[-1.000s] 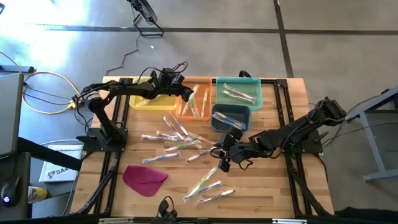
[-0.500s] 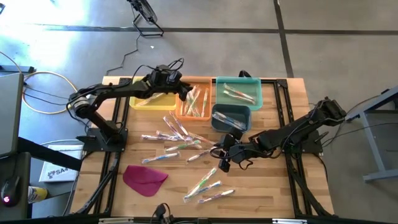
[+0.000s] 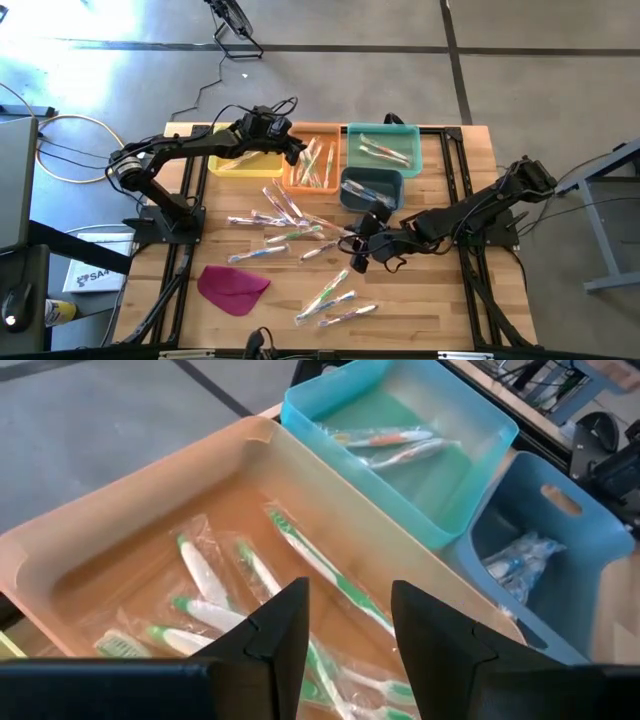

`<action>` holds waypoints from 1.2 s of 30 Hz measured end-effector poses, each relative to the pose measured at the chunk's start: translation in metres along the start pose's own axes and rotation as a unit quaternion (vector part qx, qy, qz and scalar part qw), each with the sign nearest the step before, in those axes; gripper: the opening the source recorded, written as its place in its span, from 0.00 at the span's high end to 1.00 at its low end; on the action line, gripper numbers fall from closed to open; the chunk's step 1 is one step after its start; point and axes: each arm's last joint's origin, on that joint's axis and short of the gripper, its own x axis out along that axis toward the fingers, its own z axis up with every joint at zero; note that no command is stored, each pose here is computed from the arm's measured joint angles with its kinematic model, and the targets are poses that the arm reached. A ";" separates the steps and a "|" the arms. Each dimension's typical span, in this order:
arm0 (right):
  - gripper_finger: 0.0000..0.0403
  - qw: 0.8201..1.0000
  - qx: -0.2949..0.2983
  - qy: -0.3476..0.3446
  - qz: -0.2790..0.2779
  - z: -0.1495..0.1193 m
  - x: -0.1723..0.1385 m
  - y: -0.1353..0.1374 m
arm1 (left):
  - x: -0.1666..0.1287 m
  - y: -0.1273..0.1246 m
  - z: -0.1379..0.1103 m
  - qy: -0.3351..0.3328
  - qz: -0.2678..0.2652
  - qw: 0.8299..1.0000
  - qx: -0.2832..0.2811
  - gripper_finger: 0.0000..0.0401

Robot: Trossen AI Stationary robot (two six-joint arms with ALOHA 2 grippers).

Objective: Pick & Place Toothbrushes
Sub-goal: Put the blue toothbrush into the dark blue bin

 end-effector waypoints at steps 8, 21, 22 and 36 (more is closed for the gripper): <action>0.70 1.000 0.002 -0.015 -0.022 0.001 0.000 -0.001 | 0.003 -0.016 0.000 -0.017 -0.007 0.998 0.061 0.65; 0.70 1.000 0.003 -0.012 -0.017 0.001 0.000 -0.001 | 0.005 -0.078 -0.011 -0.043 -0.109 0.976 0.181 0.65; 0.70 1.000 0.002 -0.011 -0.016 0.000 0.000 0.000 | 0.004 -0.081 -0.012 -0.043 -0.115 0.975 0.183 0.65; 0.70 0.998 -0.055 -0.008 -0.017 0.000 -0.001 -0.001 | -0.023 -0.118 -0.016 -0.085 -0.136 0.963 0.218 0.65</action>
